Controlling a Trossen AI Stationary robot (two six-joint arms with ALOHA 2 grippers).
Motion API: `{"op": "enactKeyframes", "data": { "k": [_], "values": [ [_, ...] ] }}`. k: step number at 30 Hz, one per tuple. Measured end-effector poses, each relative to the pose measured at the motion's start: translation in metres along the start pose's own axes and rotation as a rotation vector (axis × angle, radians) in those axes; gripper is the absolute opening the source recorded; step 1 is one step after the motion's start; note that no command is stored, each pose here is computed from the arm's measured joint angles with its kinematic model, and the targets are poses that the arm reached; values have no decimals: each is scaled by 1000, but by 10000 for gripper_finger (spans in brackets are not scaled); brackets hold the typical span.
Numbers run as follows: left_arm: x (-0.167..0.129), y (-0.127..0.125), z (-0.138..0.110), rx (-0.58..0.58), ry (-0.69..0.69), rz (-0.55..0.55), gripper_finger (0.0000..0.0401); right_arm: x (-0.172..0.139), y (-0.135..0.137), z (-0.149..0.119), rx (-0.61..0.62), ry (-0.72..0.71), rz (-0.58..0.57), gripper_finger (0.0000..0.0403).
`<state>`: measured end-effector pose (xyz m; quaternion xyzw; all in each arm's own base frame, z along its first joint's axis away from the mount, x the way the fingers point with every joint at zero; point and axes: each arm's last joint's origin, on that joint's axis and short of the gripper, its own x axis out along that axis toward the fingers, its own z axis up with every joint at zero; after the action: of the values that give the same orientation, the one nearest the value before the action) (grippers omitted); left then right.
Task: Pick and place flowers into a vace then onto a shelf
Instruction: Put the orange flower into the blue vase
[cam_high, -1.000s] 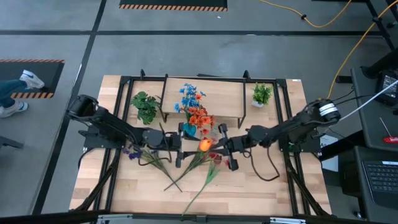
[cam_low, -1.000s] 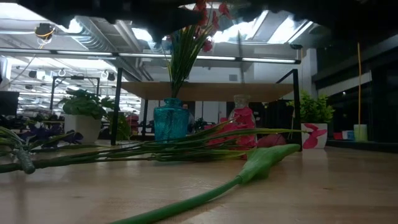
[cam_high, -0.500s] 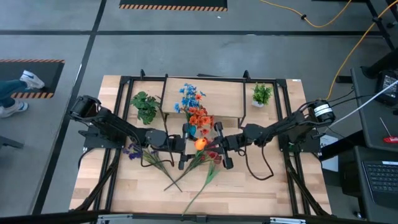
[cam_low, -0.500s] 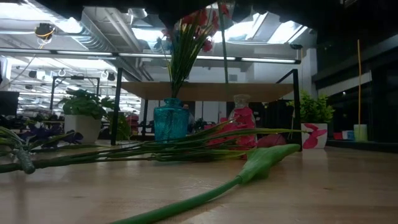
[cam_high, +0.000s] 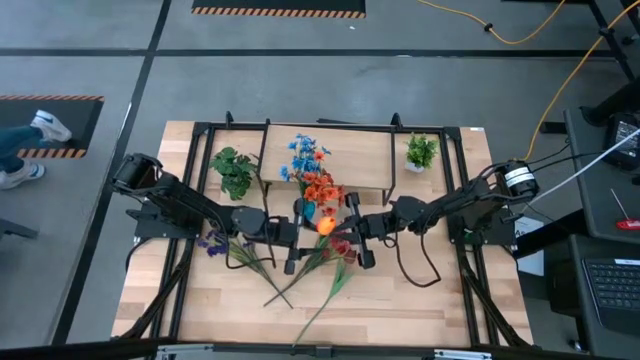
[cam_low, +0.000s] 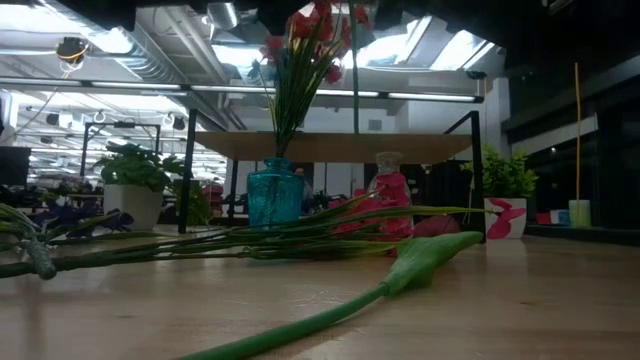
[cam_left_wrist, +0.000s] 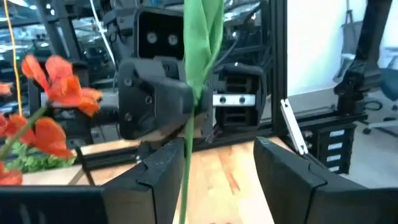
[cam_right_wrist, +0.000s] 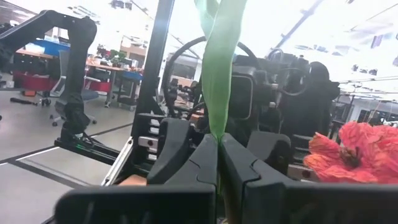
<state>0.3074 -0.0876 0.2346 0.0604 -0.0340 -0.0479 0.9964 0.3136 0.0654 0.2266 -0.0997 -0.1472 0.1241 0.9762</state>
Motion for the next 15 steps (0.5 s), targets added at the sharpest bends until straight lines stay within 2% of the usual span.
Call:
{"op": "enactKeyframes", "data": {
  "k": [15],
  "values": [
    [1, 4, 2, 27, -23, 9, 156, 4, -3, 2, -4, 9, -4, 1]
  ]
}}
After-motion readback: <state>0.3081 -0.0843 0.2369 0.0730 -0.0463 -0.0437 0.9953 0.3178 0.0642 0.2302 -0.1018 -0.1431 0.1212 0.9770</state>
